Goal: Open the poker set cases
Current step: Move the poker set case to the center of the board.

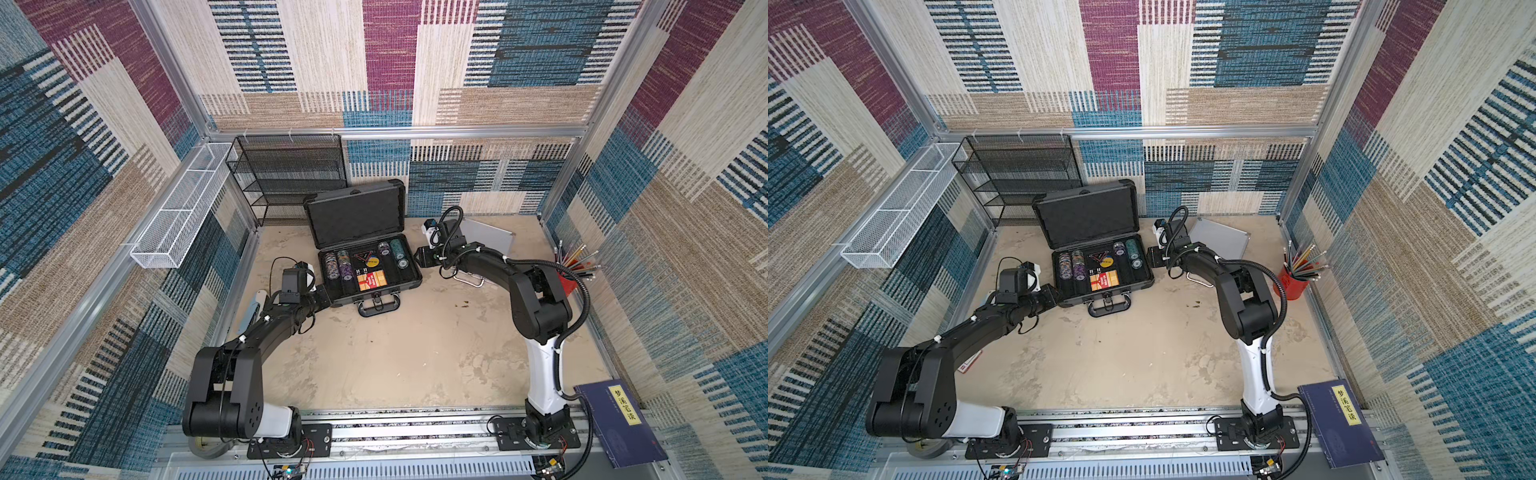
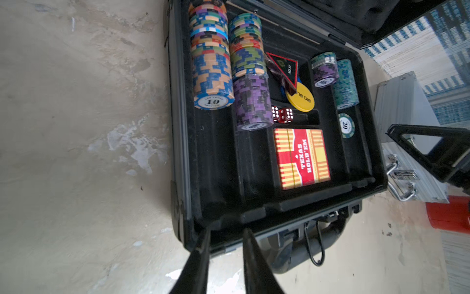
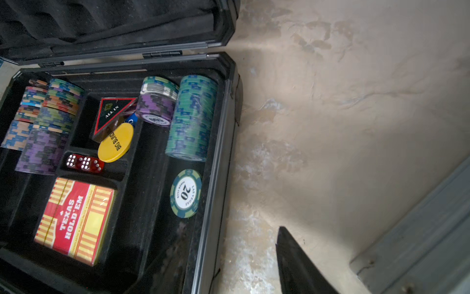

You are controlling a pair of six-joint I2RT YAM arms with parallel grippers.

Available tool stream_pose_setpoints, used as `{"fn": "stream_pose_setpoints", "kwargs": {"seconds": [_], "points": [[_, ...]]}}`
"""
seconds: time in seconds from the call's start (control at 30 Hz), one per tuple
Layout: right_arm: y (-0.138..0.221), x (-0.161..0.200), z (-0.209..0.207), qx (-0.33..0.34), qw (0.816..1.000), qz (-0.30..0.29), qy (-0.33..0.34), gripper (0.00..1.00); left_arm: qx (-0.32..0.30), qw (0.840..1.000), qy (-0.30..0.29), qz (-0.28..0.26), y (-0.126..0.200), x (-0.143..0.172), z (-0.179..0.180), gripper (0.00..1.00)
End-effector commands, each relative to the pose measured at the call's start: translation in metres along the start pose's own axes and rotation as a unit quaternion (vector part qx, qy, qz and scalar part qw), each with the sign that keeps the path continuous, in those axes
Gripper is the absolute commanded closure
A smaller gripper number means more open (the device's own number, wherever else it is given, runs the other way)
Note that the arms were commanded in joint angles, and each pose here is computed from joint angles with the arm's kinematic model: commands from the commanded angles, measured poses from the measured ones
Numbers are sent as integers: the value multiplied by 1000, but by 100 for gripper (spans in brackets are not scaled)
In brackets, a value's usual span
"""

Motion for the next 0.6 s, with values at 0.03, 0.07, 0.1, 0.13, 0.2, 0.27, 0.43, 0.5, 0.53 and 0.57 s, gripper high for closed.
{"fn": "stream_pose_setpoints", "kwargs": {"seconds": [0.03, 0.07, 0.1, 0.13, 0.2, 0.27, 0.43, 0.5, 0.53, 0.57], "points": [[-5, 0, 4, 1, 1000, -8, -3, 45, -21, 1000, -10, 5, -5, -1, 6, 74], [-6, 1, 4, 1, 1000, -6, -4, 45, -27, 1000, -9, 6, -5, -2, 8, 75], [-8, 2, 5, 1, 1000, -5, -4, 46, -33, 999, -10, 8, -6, -2, 9, 75], [-9, 3, 6, 1, 1000, -4, -4, 47, -39, 999, -12, 10, -7, -3, 11, 75], [-12, 6, 9, 2, 1000, -1, -4, 48, -52, 998, -15, 13, -8, -3, 14, 76], [-14, 9, 11, 1, 1000, 2, -6, 51, -62, 998, -16, 13, -9, -3, 17, 76], [-19, 16, 19, 1, 1000, 6, -9, 54, -85, 996, -17, 18, -13, -3, 26, 78], [-21, 17, 20, 2, 1000, 9, -12, 55, -91, 996, -19, 15, -12, -4, 27, 78], [-21, 19, 19, 3, 1000, 10, -14, 56, -94, 995, -23, 12, -11, -5, 27, 76], [-21, 19, 19, 4, 1000, 9, -16, 57, -101, 995, -25, 9, -9, -7, 28, 74]]}}
Point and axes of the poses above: each gripper's point midway between its finger pads, its own y axis back along the fingers, its own z axis along the line the jaws close on, x = y × z, the point moved 2 cm from there along y, back along the fingers, and after that the axes turned 10 degrees about y, right-handed, at the moved point
